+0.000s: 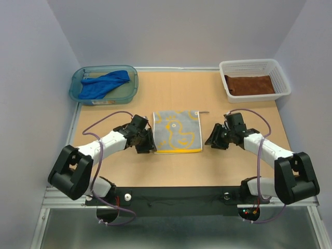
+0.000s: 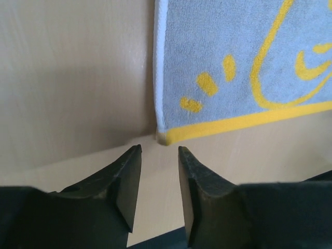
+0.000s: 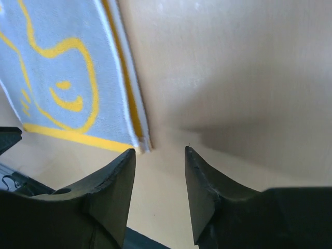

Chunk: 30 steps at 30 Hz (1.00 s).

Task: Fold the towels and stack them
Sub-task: Fold the towel

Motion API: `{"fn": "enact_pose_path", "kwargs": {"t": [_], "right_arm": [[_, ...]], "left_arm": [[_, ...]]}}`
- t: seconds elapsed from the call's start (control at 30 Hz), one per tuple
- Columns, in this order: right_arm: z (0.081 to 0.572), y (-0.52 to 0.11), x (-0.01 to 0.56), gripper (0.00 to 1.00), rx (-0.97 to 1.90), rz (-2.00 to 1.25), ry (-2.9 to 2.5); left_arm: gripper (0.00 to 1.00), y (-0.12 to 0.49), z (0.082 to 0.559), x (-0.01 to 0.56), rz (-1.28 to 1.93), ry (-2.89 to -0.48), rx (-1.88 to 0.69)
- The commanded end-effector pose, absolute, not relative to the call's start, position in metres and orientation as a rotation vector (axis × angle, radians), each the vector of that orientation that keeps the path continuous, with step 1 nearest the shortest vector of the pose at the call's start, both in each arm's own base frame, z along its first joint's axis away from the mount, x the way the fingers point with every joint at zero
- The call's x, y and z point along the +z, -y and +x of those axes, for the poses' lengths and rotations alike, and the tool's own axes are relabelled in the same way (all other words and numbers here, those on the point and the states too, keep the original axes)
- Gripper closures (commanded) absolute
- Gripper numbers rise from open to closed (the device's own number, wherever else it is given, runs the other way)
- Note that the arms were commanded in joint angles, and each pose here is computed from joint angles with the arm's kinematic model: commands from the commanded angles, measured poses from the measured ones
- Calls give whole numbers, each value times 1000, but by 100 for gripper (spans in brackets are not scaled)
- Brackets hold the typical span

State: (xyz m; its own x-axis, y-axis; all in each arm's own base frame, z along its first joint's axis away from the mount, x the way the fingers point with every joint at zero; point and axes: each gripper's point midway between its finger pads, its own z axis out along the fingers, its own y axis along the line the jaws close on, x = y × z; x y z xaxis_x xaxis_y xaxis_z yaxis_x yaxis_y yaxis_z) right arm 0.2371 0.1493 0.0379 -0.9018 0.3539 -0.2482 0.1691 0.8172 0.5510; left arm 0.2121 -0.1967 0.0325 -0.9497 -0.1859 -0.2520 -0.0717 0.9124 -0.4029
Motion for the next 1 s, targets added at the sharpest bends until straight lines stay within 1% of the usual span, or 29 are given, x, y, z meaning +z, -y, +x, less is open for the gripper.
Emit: {"fn": "enact_pose_path", "kwargs": {"t": [0.0, 0.03, 0.07, 0.1, 0.23, 0.27, 0.3, 0.37, 0.4, 0.43, 0.5, 0.57, 0.6, 0.63, 0.67, 0.7, 0.83, 0.97], "right_arm": [[269, -145, 80, 51, 698, 302, -2539], [273, -147, 85, 51, 706, 278, -2527], [281, -152, 98, 51, 734, 257, -2499], [285, -154, 103, 51, 746, 241, -2488], [317, -167, 122, 53, 782, 162, -2437], [325, -171, 127, 54, 800, 147, -2417], [342, -180, 145, 54, 843, 114, -2354], [365, -191, 147, 55, 883, 94, -2308], [379, -195, 158, 57, 897, 82, -2268], [388, -197, 158, 61, 901, 95, -2254], [414, -206, 159, 63, 927, 94, -2213], [430, -213, 158, 65, 959, 110, -2189], [439, -218, 149, 66, 981, 108, -2184], [446, -221, 153, 66, 997, 114, -2164], [451, -223, 150, 67, 1003, 117, -2157], [458, -224, 148, 67, 1004, 115, -2139], [468, -228, 105, 68, 1013, 151, -2189], [459, -218, 61, 69, 990, 229, -2216]], "left_arm": [[44, 190, 213, 62, -174, -2732, -563], [43, 191, 215, 67, -168, -2721, -566], [39, 193, 222, 77, -161, -2694, -571], [39, 195, 224, 83, -157, -2685, -578], [39, 202, 259, 111, -145, -2577, -561], [41, 208, 273, 125, -146, -2531, -576], [42, 211, 288, 124, -153, -2512, -571], [46, 221, 315, 127, -156, -2490, -574], [47, 224, 326, 128, -158, -2484, -591], [52, 230, 339, 131, -143, -2458, -609], [58, 245, 364, 127, -128, -2452, -624], [62, 251, 381, 120, -114, -2454, -620], [70, 255, 394, 113, -101, -2463, -601], [75, 252, 401, 108, -108, -2467, -589], [76, 251, 409, 108, -112, -2460, -583], [77, 249, 413, 94, -121, -2482, -564], [82, 229, 429, 72, -180, -2485, -555], [82, 215, 424, 37, -211, -2540, -547]]}}
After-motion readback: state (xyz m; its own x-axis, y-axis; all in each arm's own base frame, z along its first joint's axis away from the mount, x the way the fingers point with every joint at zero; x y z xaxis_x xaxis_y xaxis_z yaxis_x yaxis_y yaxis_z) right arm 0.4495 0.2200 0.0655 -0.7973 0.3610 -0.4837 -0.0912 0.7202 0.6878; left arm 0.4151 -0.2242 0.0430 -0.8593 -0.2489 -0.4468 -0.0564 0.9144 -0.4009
